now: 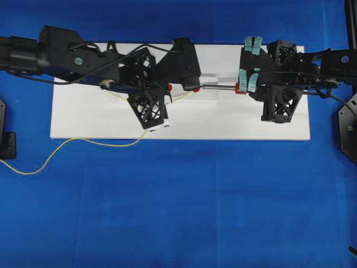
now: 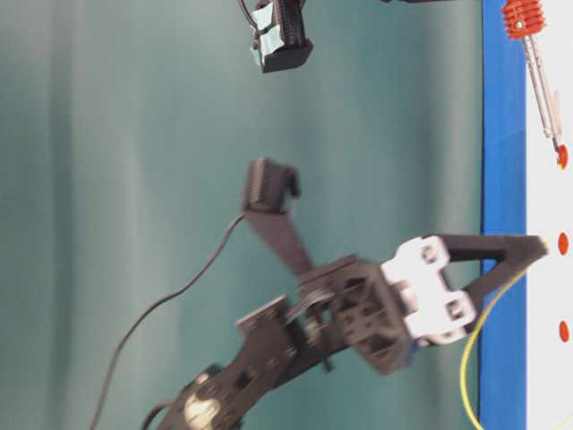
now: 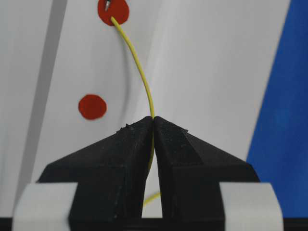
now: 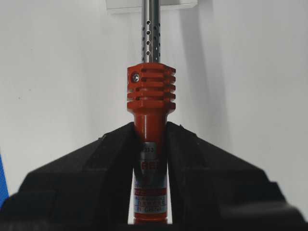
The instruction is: Touch the tip of the soldering iron to the tip of the solder at the mark.
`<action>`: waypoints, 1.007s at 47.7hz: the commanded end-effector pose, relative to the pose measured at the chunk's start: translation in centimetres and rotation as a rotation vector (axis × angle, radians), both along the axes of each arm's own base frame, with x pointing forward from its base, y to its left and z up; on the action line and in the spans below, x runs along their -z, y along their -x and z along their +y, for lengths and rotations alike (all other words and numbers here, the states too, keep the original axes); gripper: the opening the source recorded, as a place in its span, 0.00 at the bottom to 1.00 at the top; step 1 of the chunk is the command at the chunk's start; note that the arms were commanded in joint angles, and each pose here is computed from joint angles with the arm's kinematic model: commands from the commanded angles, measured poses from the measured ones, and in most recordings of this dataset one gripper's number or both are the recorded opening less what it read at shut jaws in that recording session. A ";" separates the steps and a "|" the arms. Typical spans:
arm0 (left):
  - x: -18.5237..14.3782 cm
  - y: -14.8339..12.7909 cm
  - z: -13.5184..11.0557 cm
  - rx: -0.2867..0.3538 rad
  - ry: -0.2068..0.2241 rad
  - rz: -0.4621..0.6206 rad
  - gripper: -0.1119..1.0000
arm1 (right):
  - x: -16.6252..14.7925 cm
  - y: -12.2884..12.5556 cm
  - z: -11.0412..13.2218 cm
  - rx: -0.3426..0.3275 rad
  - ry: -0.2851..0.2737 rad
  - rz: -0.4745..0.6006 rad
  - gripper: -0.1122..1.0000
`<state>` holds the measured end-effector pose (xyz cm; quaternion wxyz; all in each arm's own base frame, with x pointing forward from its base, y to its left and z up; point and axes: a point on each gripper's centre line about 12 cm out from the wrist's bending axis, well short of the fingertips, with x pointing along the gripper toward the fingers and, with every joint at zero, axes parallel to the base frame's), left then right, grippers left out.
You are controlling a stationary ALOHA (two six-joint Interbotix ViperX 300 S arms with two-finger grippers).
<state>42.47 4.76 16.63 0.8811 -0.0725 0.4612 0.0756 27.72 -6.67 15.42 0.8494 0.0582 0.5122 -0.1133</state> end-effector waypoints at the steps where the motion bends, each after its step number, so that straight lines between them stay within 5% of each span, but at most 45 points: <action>1: -3.5 0.5 -0.6 0.017 -0.013 -0.082 0.12 | -1.0 -0.7 -0.1 -0.004 0.011 -0.037 0.16; 32: -8.4 8.6 -2.7 0.049 -0.018 -0.223 0.12 | -1.0 -0.7 -0.1 0.003 0.007 -0.038 0.16; 48: -8.2 9.8 -2.8 0.041 -0.012 -0.264 0.12 | -3.2 -0.3 0.0 0.003 0.024 -0.111 0.16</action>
